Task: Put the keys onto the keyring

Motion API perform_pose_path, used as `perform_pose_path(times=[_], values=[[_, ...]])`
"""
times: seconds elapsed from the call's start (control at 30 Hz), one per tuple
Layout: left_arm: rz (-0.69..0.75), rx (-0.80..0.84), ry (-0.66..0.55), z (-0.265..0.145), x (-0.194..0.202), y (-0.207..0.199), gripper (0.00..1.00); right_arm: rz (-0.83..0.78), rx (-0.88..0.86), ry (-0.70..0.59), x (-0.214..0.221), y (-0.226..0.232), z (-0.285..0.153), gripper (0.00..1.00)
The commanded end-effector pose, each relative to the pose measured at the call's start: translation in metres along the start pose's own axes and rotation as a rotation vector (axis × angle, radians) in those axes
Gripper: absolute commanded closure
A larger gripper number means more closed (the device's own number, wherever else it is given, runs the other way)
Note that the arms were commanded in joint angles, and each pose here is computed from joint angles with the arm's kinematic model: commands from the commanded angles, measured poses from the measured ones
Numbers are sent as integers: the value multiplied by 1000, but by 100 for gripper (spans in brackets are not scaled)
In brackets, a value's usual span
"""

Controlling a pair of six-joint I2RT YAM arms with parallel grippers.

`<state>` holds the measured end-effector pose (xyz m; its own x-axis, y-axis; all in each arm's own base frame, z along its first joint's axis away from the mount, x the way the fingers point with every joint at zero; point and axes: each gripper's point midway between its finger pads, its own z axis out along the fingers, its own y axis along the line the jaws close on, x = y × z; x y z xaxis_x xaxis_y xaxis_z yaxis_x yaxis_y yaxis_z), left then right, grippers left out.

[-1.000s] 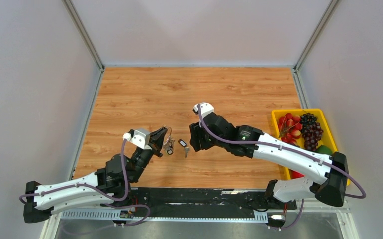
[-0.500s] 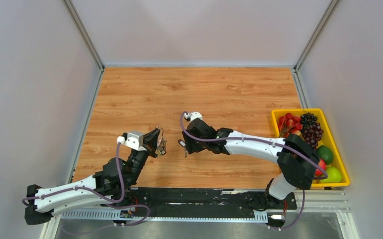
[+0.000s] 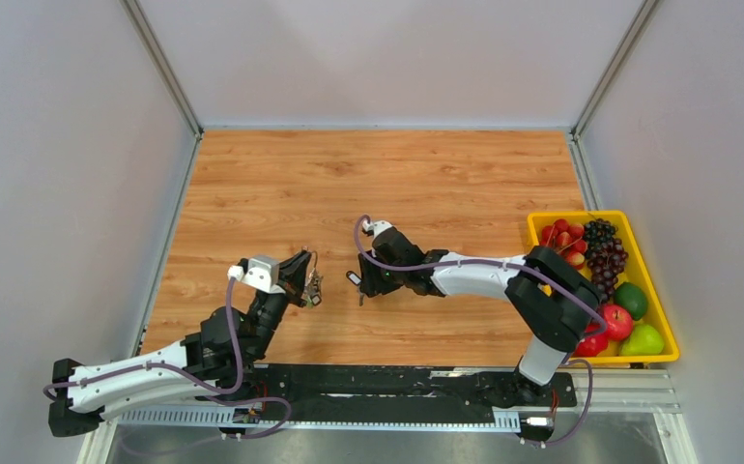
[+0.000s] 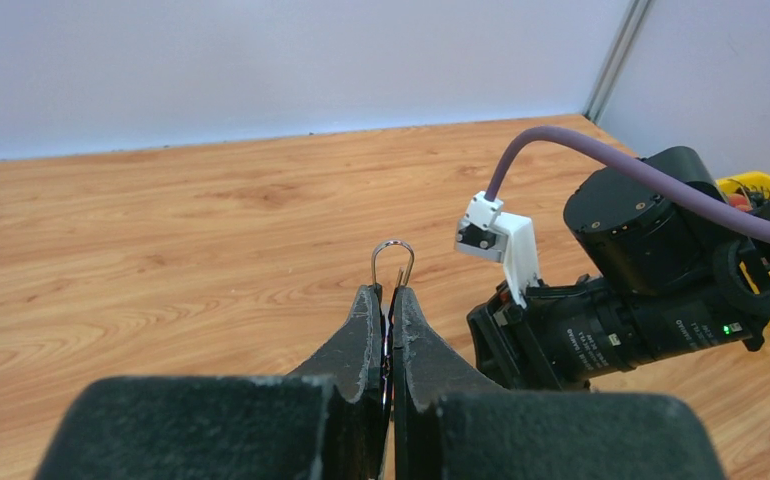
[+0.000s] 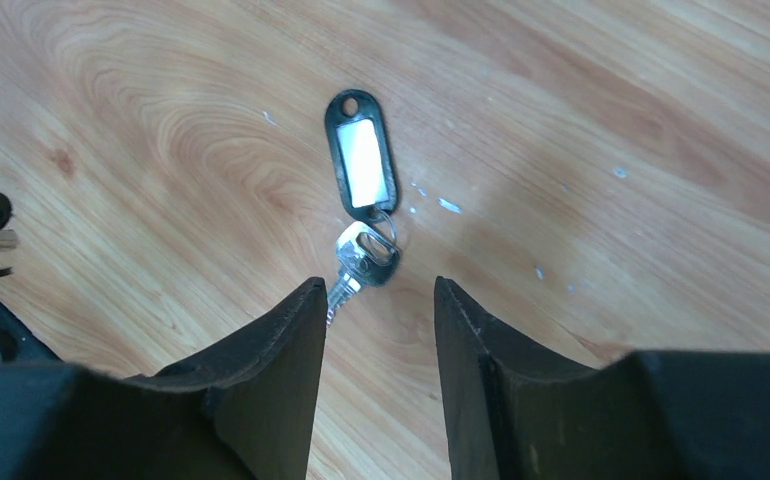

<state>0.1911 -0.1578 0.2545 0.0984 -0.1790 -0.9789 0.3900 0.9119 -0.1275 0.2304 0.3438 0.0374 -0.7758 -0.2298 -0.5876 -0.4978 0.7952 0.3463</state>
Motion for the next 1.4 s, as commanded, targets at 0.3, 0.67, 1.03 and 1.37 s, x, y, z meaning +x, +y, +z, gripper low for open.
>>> perform_pose_path(times=[0.3, 0.67, 1.03, 1.37], values=[[-28, 1, -19, 2, -4, -2, 100, 26, -130, -65, -17, 16, 16, 62], [-27, -6, -17, 2, -4, -1, 100, 38, -132, -45, -9, 14, 22, 66], [-27, -9, -17, 1, -4, 0, 100, 45, -143, -42, -7, 15, 25, 75], [-25, -10, -15, 1, -2, 0, 100, 34, -152, -54, -11, 17, 28, 97]])
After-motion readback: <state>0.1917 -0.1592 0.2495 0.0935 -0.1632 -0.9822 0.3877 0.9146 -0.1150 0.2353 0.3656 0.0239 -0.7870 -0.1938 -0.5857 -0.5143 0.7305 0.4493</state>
